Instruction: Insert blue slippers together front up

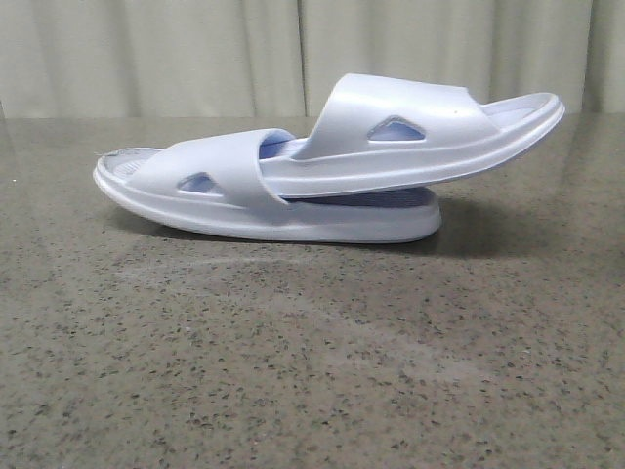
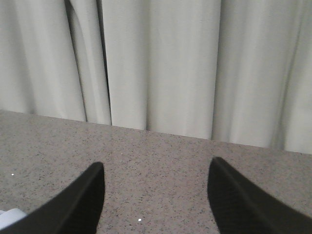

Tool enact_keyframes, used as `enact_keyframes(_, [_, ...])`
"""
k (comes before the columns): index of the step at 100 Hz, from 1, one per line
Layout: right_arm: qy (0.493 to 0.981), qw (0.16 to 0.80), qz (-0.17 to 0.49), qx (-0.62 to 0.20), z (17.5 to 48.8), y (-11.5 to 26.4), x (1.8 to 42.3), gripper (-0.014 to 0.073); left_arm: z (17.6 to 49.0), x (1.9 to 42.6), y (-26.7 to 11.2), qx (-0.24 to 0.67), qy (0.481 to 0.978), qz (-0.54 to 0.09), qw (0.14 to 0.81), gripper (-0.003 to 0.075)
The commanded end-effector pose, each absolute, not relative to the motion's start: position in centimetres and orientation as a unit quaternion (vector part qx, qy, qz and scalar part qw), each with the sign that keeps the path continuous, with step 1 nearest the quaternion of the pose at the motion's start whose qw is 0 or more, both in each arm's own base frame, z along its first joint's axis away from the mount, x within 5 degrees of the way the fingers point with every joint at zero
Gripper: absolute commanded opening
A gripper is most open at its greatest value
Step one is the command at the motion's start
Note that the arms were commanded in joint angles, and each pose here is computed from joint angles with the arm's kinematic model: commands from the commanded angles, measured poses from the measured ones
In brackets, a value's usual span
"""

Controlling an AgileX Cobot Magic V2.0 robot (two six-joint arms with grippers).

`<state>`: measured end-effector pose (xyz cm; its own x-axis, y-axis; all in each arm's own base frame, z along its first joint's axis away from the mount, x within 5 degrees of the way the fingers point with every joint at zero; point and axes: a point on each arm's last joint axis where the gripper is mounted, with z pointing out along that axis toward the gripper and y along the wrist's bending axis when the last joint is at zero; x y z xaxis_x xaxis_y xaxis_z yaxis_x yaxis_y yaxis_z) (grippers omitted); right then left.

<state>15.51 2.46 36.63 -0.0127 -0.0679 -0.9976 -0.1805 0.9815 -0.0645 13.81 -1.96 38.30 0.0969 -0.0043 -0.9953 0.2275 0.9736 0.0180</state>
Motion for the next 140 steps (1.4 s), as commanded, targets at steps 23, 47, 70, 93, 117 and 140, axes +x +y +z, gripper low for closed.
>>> enact_keyframes(23, [0.650, 0.758, 0.003, -0.062, 36.8, 1.2, 11.2, 0.0397, 35.6, 9.4, -1.5, 0.042, 0.644, -0.081, 0.760, 0.0339])
enact_keyframes(47, [0.632, 0.770, 0.015, -0.087, 33.0, 1.1, 6.7, 0.0397, 31.4, 7.6, -1.2, 0.013, 0.652, -0.086, 0.753, 0.0339])
enact_keyframes(70, [0.634, 0.760, 0.049, -0.132, 29.2, 1.8, 4.1, 0.0397, 28.6, 7.1, -1.2, 0.009, 0.665, -0.089, 0.741, 0.0339])
enact_keyframes(93, [0.613, 0.785, 0.019, -0.088, 28.3, 0.9, 4.2, 0.0392, 26.0, 7.4, -1.2, 0.006, 0.692, -0.089, 0.716, 0.0339])
enact_keyframes(117, [0.613, 0.785, 0.016, -0.085, 28.1, 0.9, 4.3, 0.0367, 25.0, 7.5, -1.2, 0.005, 0.703, -0.089, 0.706, 0.0338])
enact_keyframes(140, [0.614, 0.785, 0.017, -0.085, 28.1, 0.9, 4.3, 0.0065, 25.0, 7.5, -1.2, 0.006, 0.703, -0.091, 0.706, 0.0152])
